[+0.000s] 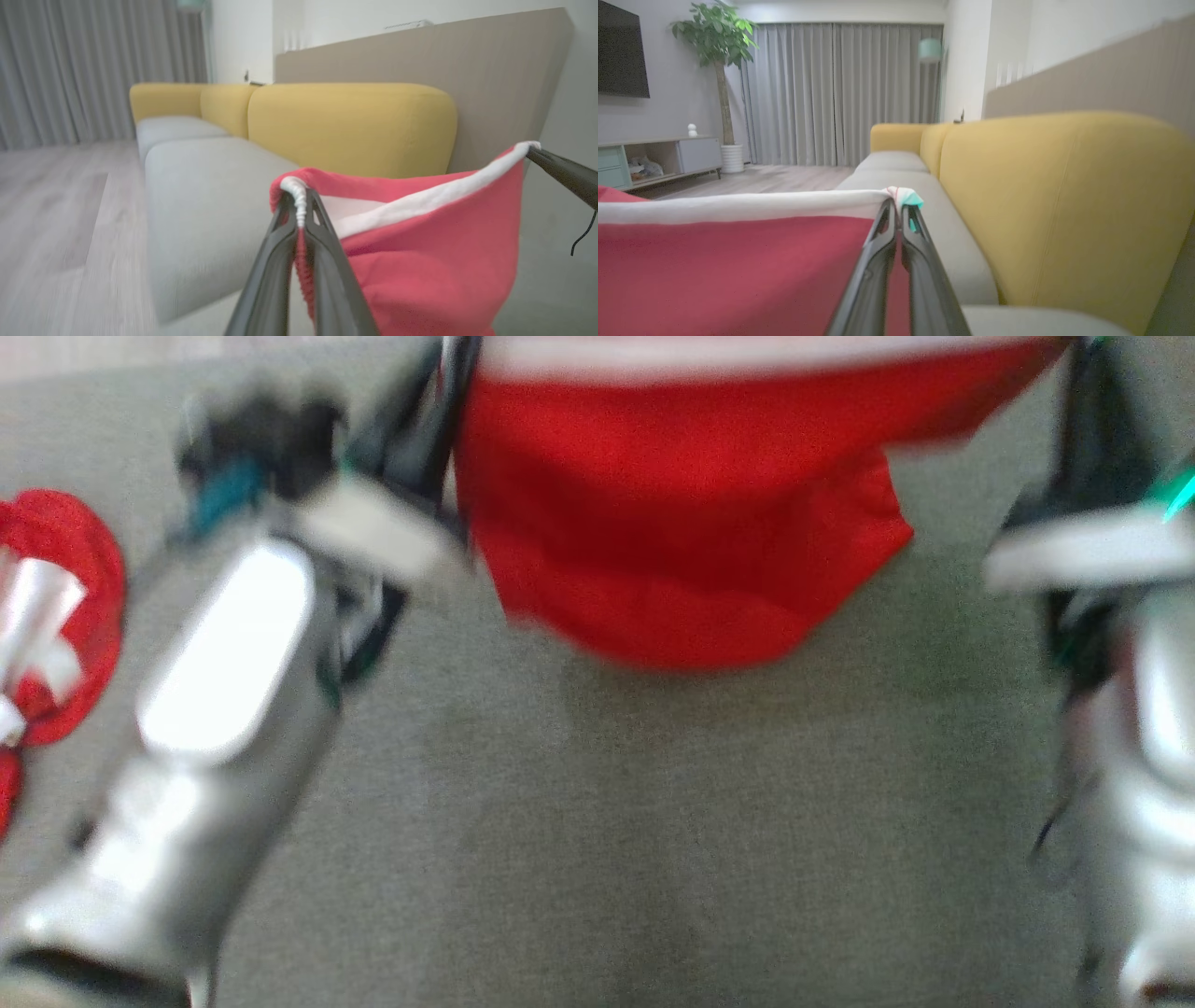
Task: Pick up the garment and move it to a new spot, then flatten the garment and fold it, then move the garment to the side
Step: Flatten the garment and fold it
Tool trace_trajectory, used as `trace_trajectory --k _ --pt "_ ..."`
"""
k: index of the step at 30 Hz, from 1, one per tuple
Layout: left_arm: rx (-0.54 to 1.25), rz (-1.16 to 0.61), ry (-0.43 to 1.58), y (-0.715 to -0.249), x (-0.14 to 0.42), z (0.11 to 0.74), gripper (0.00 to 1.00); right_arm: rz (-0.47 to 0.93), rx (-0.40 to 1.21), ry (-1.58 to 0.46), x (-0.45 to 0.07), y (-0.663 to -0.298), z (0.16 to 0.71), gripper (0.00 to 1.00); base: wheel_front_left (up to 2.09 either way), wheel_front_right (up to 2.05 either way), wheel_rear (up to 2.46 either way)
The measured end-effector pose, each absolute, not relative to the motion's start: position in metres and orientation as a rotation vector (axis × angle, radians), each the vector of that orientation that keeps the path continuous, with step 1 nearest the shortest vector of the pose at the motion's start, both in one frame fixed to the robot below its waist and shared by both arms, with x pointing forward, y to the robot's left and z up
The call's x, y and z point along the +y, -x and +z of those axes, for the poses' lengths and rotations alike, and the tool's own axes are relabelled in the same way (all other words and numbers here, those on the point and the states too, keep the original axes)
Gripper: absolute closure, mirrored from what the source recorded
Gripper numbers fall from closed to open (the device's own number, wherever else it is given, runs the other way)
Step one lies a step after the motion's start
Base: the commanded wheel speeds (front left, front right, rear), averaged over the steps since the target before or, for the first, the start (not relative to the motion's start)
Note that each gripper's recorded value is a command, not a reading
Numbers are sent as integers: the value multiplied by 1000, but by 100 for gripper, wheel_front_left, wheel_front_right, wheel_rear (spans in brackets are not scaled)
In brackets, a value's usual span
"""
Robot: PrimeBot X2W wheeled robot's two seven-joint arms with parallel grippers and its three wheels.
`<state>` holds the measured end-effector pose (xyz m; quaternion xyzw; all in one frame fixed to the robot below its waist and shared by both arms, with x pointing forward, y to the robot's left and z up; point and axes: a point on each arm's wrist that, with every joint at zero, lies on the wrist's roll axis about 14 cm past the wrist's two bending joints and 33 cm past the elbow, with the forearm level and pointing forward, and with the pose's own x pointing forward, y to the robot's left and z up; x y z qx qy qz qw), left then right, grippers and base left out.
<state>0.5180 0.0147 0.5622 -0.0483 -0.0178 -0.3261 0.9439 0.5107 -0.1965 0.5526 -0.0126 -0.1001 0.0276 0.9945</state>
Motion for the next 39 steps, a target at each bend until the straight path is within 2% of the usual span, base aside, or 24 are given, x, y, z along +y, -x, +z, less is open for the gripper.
trace_trajectory --k 7,11,14,17,21,25,29,33,39 --pt "-362 -712 -70 -589 -21 656 100 -7 -514 193 -237 -571 681 100 0 0 0" --pt "-497 -721 -76 -604 -35 685 100 -32 -615 253 -246 -575 720 100 0 0 0" --pt "-497 -734 -51 -601 -43 681 100 -45 -618 273 -252 -568 721 100 0 0 0" --pt "-466 -760 -14 -585 -48 660 100 -39 -568 281 -253 -559 697 100 0 0 0" --pt "-324 -776 14 -551 -40 588 100 -25 -382 236 -251 -533 616 100 0 0 0" --pt "-149 -791 40 -496 -29 515 100 -27 -153 147 -246 -480 527 100 0 0 0" --pt "32 -795 97 -434 -22 459 100 -64 25 62 -249 -420 469 100 0 0 0" --pt "160 -812 106 -379 -18 427 100 -123 79 -3 -261 -369 458 100 0 0 0" --pt "169 -819 146 -350 -18 435 100 -127 69 38 -269 -331 472 100 0 0 0"
